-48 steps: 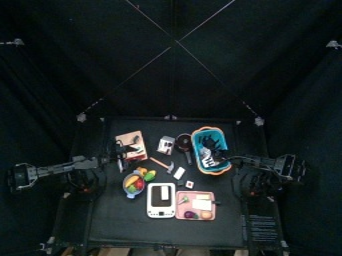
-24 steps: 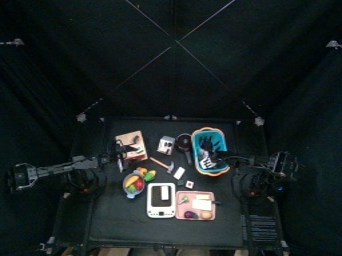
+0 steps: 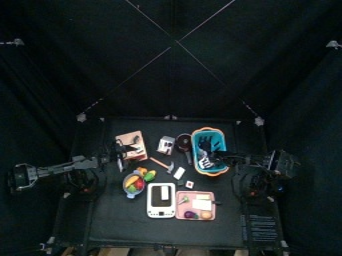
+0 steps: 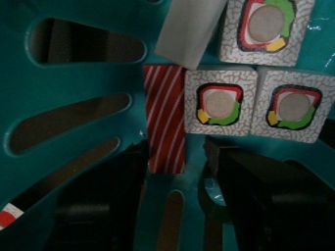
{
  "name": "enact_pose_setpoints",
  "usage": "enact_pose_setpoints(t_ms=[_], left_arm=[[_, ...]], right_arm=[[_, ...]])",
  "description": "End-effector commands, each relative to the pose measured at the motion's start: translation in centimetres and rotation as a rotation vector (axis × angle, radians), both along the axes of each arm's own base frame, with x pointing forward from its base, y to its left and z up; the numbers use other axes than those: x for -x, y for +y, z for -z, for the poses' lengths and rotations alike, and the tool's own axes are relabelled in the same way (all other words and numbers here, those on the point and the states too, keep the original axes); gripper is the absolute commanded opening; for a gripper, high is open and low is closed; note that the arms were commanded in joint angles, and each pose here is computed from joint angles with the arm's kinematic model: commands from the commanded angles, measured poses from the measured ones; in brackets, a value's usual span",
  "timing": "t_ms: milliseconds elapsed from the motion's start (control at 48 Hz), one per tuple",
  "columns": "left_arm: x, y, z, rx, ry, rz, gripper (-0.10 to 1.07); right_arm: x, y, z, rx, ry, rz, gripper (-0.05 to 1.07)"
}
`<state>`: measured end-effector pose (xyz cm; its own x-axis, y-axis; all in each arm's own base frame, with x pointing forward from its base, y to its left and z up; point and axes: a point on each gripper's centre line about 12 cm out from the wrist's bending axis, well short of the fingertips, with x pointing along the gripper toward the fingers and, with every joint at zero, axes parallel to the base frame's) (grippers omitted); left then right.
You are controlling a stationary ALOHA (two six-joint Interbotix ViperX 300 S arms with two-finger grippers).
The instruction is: Grab salmon
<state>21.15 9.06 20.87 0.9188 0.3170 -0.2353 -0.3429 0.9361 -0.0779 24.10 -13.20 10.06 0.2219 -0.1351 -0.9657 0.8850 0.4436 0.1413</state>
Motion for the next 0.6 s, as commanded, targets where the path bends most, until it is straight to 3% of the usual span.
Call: enact_pose_setpoints(t_ms=[0,125,333,583], left_arm=[[-0.2,0.2,-0.5,-0.006,-0.016,-0.002,0.94],[-0.2,0.2,-0.5,-0.005,-0.014,-0.002,0.94],[-0.2,0.2,-0.5,-0.005,-0.014,-0.002,0.94],[-0.2,0.2,-0.5,-0.005,-0.014,-0.002,0.94]], right_arm=[[0.0,-0.1,0.3,-0.005,0.004,0.008,0.76],[-0.2,-0.2,-0.2,0.000,-0.007,0.010,0.70],[-0.4,-0.4,-3.1,0.029,-0.056,0.010,0.70],[0.3,-0.2,-5.4,0.065,-0.085,-0.001,0.70]])
